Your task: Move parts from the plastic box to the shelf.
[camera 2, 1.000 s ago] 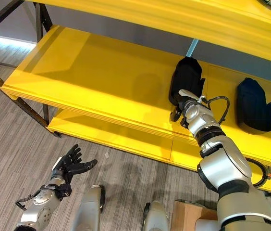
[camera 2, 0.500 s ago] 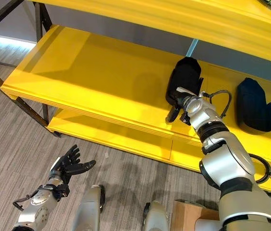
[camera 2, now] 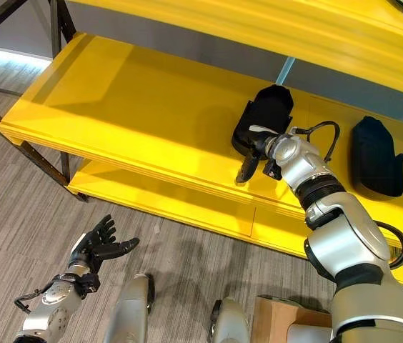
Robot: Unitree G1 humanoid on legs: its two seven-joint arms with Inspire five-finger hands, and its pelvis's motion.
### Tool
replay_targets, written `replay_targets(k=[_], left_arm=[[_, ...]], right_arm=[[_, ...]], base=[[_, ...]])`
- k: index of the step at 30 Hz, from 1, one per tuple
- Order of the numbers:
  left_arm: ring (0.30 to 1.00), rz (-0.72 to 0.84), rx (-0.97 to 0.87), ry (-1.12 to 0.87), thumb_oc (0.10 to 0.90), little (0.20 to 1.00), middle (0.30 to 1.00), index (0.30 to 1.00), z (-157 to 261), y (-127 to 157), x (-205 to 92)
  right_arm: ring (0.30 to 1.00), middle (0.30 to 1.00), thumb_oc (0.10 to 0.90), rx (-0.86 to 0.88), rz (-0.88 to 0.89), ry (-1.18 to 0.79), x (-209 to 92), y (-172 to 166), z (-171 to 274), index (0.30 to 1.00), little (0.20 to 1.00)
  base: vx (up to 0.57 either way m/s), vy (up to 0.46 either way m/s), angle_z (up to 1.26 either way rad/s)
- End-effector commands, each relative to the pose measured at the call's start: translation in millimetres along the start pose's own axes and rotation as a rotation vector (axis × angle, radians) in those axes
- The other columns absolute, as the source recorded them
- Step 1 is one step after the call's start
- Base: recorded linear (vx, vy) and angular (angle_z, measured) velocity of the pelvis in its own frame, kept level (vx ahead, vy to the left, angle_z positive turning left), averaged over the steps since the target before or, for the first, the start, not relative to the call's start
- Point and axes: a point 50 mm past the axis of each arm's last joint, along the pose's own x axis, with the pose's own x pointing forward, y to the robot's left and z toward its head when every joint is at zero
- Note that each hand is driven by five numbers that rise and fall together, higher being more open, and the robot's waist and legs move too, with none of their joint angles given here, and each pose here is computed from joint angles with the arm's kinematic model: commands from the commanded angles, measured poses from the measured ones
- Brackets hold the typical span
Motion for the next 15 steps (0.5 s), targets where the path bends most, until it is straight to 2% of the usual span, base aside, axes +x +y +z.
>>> replay_targets(k=[1, 15], left_arm=[[1.0, -0.04, 0.03, -0.137, 0.9, 1.0, 1.0, 1.0, 30.9, 5.0, -1.5], [1.0, -0.037, 0.025, -0.13, 0.9, 1.0, 1.0, 1.0, 29.0, 6.0, -2.3]], right_arm=[[1.0, 1.0, 0.9, -0.04, -0.149, -0.044, -21.8, -53.6, 12.6, 1.0, 1.0], [1.0, 1.0, 0.9, -0.045, -0.128, 0.009, -26.0, -52.8, -8.4, 1.0, 1.0]], base=[[-0.01, -0.014, -0.04], [0.0, -0.002, -0.01]])
